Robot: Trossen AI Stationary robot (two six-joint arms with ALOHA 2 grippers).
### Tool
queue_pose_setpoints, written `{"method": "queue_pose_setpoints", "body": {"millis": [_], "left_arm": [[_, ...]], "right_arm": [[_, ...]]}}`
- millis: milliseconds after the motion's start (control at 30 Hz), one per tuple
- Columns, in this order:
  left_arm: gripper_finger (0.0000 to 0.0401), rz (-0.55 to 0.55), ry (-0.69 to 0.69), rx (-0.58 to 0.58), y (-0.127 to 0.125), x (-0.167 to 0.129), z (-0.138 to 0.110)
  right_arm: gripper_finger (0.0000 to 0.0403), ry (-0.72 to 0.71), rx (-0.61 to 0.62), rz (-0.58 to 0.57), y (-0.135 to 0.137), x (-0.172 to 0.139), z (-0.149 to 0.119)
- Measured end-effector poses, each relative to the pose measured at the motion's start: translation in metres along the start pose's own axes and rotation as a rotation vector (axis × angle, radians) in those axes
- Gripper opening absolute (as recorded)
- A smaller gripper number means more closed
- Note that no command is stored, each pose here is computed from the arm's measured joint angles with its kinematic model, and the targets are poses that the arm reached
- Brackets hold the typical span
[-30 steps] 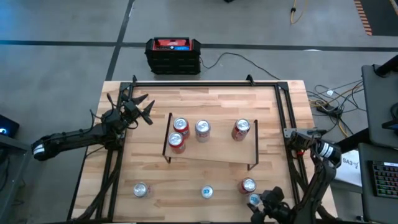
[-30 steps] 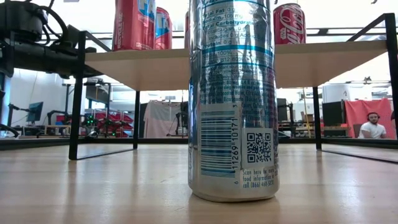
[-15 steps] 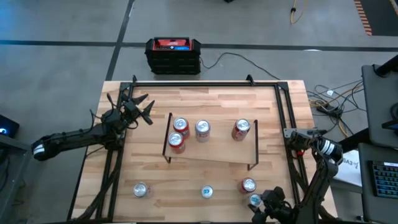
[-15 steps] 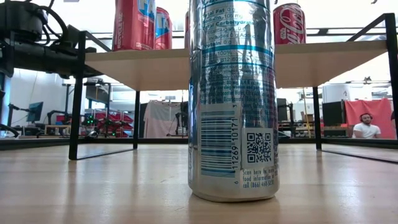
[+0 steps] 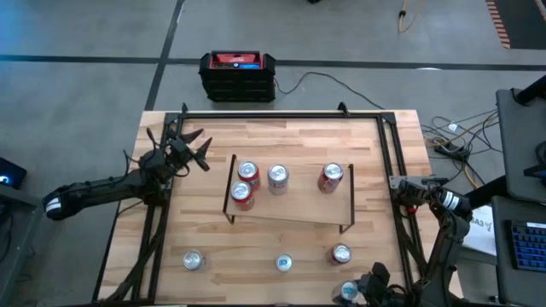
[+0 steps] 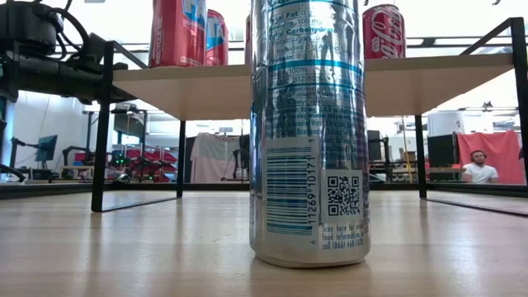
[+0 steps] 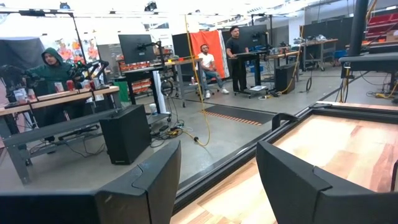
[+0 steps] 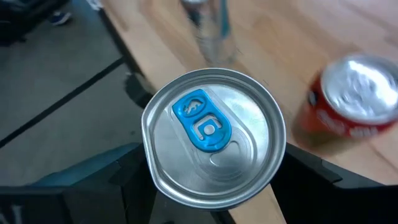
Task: Place canned beverage on shelf
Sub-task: Put the right blue soda can on the shelf
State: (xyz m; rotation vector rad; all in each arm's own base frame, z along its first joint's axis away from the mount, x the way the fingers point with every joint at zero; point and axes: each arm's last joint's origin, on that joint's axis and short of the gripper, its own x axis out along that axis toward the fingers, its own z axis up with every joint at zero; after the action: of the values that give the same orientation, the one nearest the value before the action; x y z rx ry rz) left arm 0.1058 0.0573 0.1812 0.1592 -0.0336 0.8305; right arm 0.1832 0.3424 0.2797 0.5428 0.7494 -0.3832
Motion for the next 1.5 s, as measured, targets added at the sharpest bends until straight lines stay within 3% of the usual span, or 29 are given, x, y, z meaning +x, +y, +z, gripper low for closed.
{"method": "queue_pose_setpoints", "body": {"millis": [267,567,1067,1500], "left_arm": [[0.0195,0.000,0.000,0.000,0.000,0.000,0.000],[0.0195,0.000,-0.001,0.000,0.000,0.000,0.000],[0.0195,0.000,0.000,0.000,0.000,0.000,0.000],[0.0195,0.000,0.000,0.000,0.000,0.000,0.000]], "right_arm": [[0.0249,-0.109,-0.157,0.040,0.014,-0.029,0.034],[0.0249,-0.156,-0.200,-0.088,0.007,-0.040,0.093],[0.0249,-0.132,-0.245,-0.306,-0.014,0.020,0.190],[0.0249,-0.139,-0.202,-0.359,-0.028,0.055,0.224]]}}
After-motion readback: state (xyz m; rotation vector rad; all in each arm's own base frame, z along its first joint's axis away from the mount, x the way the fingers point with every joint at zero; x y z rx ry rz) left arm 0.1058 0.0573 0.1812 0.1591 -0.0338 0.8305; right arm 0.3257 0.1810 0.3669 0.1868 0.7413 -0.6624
